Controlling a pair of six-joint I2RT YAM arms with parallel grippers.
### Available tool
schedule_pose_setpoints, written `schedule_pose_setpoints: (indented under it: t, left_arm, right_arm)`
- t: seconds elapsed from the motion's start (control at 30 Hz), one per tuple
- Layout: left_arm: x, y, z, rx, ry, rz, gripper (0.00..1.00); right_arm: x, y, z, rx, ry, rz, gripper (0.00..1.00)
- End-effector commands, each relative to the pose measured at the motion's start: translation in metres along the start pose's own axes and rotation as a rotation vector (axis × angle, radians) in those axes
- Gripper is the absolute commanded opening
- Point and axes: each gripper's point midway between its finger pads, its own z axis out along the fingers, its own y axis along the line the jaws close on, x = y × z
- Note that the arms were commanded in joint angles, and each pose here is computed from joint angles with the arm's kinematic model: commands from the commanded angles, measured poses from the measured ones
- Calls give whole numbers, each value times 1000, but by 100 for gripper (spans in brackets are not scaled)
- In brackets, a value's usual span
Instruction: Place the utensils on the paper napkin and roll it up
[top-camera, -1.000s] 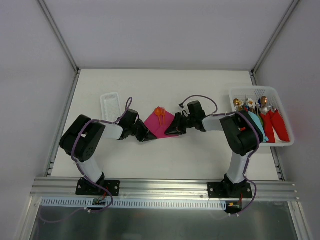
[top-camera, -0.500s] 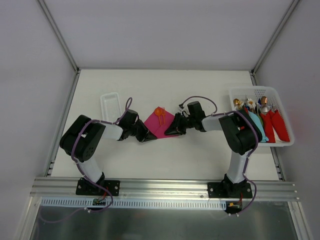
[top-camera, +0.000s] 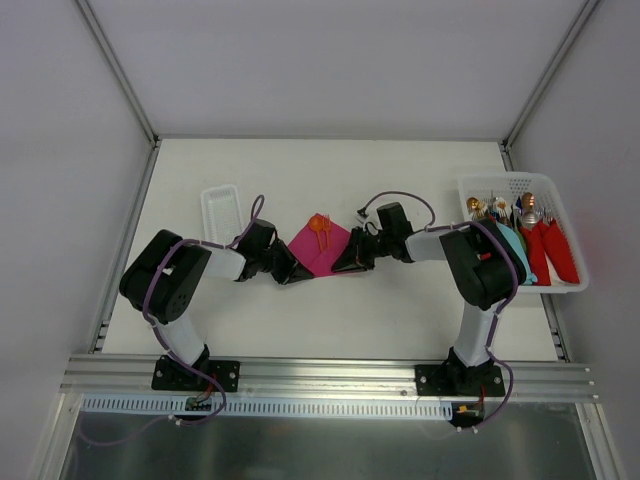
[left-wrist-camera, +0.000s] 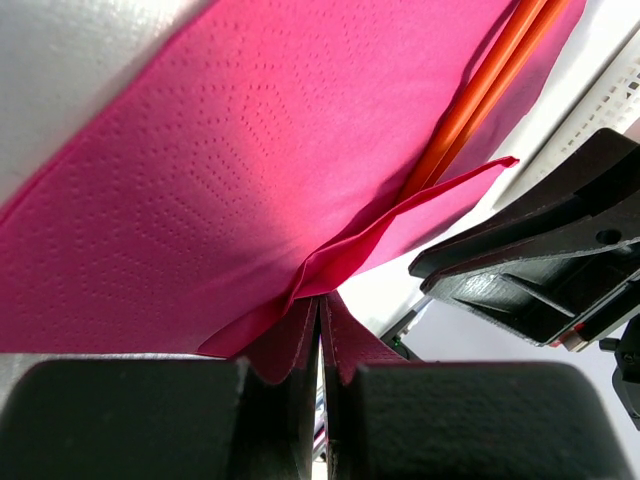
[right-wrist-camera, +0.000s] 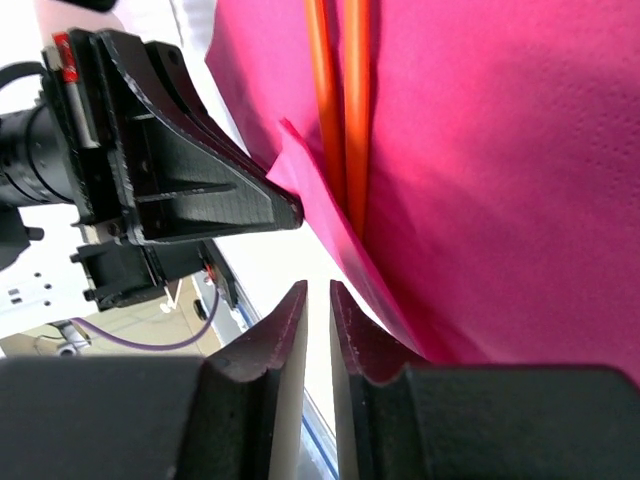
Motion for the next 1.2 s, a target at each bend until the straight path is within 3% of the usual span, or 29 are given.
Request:
schedule_pose_setpoints:
  t: [0.0, 0.47, 1.17]
  left_arm:
    - [1, 50, 3, -164, -12, -50, 0]
    - [1, 52, 2, -164, -7, -57, 0]
    - [-2, 54, -3, -163, -16, -61, 0]
  right_arm:
    - [0, 17, -8, -29, 5, -83, 17]
    - [-10, -24, -2, 97, -4, -17, 17]
    - [-4, -64, -50, 271, 20, -66, 16]
